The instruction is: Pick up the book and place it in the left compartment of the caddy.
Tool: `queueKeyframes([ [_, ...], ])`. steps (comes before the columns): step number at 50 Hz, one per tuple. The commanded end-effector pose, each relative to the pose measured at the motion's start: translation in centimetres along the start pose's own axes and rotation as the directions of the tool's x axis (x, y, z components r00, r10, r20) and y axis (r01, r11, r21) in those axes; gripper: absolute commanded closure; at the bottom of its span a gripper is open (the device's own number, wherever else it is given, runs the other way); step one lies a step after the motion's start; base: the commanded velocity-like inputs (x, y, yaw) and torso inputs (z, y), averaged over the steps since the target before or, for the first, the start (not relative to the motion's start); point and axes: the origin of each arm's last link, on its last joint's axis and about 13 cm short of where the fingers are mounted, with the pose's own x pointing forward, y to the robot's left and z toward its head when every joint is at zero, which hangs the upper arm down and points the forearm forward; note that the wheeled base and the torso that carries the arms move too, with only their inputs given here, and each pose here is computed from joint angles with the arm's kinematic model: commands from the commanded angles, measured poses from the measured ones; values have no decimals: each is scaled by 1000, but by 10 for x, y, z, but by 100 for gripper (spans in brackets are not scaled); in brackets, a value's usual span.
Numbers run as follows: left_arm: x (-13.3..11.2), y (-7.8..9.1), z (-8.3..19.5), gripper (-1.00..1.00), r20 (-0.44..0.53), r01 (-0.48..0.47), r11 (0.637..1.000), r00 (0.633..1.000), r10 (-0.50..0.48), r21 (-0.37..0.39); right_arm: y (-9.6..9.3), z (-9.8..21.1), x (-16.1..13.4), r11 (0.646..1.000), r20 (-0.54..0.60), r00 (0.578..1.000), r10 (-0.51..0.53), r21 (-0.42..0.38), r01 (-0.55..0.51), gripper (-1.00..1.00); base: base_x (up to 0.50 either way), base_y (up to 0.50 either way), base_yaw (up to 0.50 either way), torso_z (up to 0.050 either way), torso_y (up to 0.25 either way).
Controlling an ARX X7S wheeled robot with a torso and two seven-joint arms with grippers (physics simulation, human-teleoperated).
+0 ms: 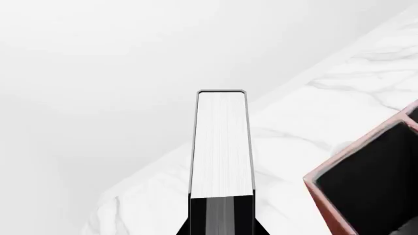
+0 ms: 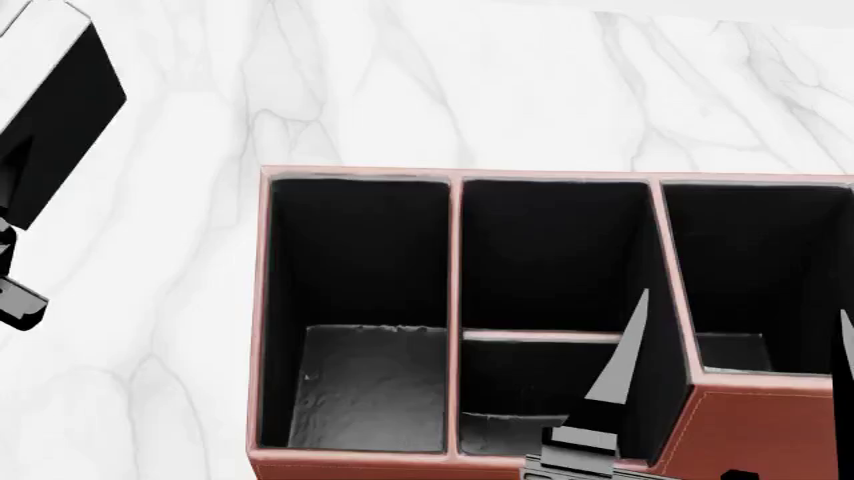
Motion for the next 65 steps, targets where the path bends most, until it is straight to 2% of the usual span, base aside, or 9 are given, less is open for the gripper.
queueKeyframes([
  [1,-17,-20,47,100,235,14,984,972,29,-179,-1,6,1,1000,22,1000,8,9,-9,-100,0,0,0,0,0],
  [11,-4,-59,54,100,260,63,936,965,32,-346,-1,7,1,1000,27,1000,9,12,-9,-100,0,0,0,0,1],
  [26,-10,-112,58,100,269,6,961,961,72,-278,-2,7,1,1000,29,1000,7,14,-7,-100,0,0,0,0,1],
  [37,-12,-148,52,100,222,11,913,971,87,-409,-3,11,0,1000,38,999,1,14,-1,-100,0,0,0,0,2],
  [54,-8,-176,47,100,85,-65,857,989,125,-512,-3,10,0,1000,39,999,0,17,0,-100,0,0,0,0,1],
  [55,-6,-177,45,100,5,-133,871,988,154,-473,-3,10,0,1000,39,999,0,16,0,-100,0,0,0,0,0],
  [56,-7,-178,47,100,61,-89,856,988,139,-509,-3,10,0,1000,38,999,0,16,0,-100,0,0,0,15,0],
  [63,-2,-184,49,100,-55,-140,862,990,130,-487,-3,11,0,1000,38,999,0,16,-1,-100,0,0,0,0,1],
  [65,-1,-185,50,100,-28,-119,855,992,122,-505,-3,10,0,1000,37,999,2,16,-2,-100,0,0,0,0,0],
])
